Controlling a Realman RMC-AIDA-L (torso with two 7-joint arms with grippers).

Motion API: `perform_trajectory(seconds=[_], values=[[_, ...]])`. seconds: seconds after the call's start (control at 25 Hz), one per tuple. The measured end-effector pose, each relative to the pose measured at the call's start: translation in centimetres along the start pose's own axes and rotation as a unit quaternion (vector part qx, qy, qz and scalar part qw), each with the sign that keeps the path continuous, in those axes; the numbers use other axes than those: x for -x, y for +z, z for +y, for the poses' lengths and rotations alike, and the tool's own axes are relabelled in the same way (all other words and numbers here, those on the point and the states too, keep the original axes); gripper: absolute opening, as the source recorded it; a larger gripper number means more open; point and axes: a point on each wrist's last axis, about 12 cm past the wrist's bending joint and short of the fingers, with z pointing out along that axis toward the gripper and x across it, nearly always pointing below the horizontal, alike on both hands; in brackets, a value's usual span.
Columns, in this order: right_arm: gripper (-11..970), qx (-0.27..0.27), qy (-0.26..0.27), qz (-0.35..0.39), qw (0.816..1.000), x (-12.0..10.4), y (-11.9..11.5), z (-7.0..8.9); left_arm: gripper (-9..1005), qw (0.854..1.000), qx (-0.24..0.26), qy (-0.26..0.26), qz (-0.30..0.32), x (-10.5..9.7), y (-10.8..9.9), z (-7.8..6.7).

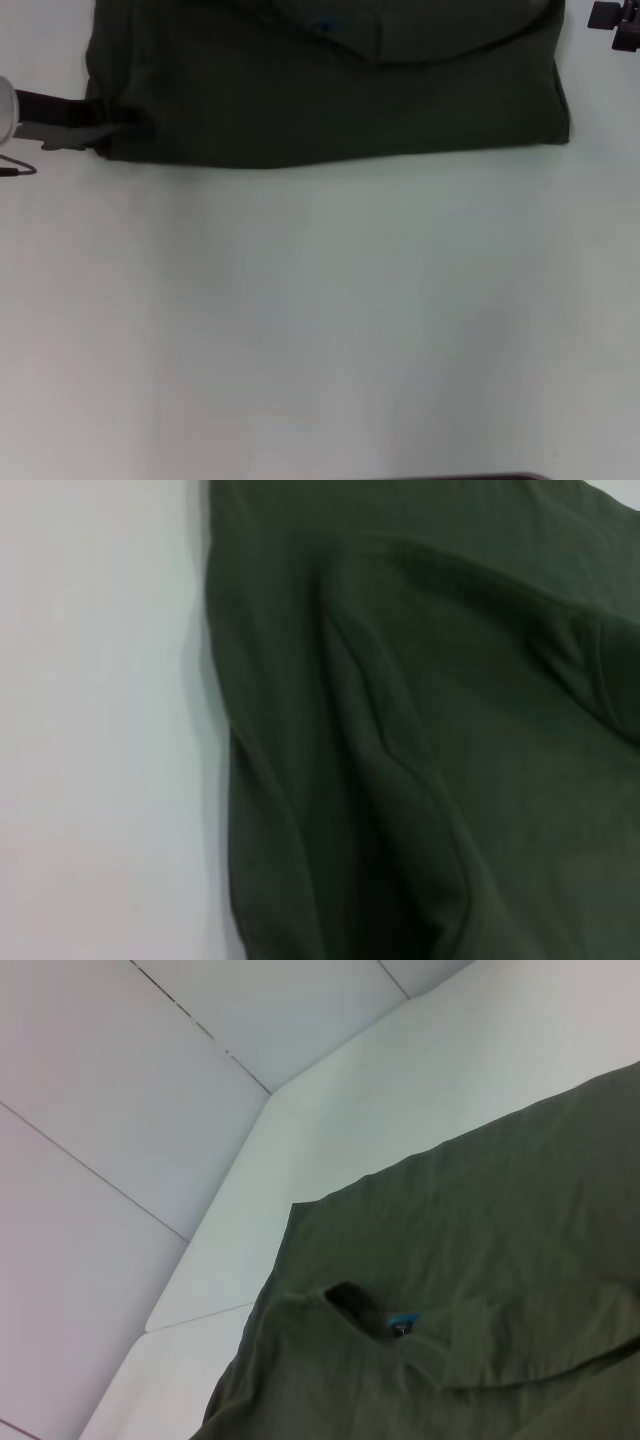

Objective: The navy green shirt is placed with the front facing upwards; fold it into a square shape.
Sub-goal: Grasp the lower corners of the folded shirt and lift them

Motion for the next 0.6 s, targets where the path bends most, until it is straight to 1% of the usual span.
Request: perform_trajectory(seconds=[0.32, 0.6], values=[[916, 0.002, -0.002, 0.000, 1.000, 0.18, 0.07, 0.10, 688, 1.000, 0.004, 0.018, 0.008, 0.10, 0.51, -0.72], [916, 0.000, -0.003, -0.001, 1.000, 0.35, -0.07, 0.08, 559, 1.000, 0.012, 0.011, 0.013, 0.46, 0.34, -0.77]])
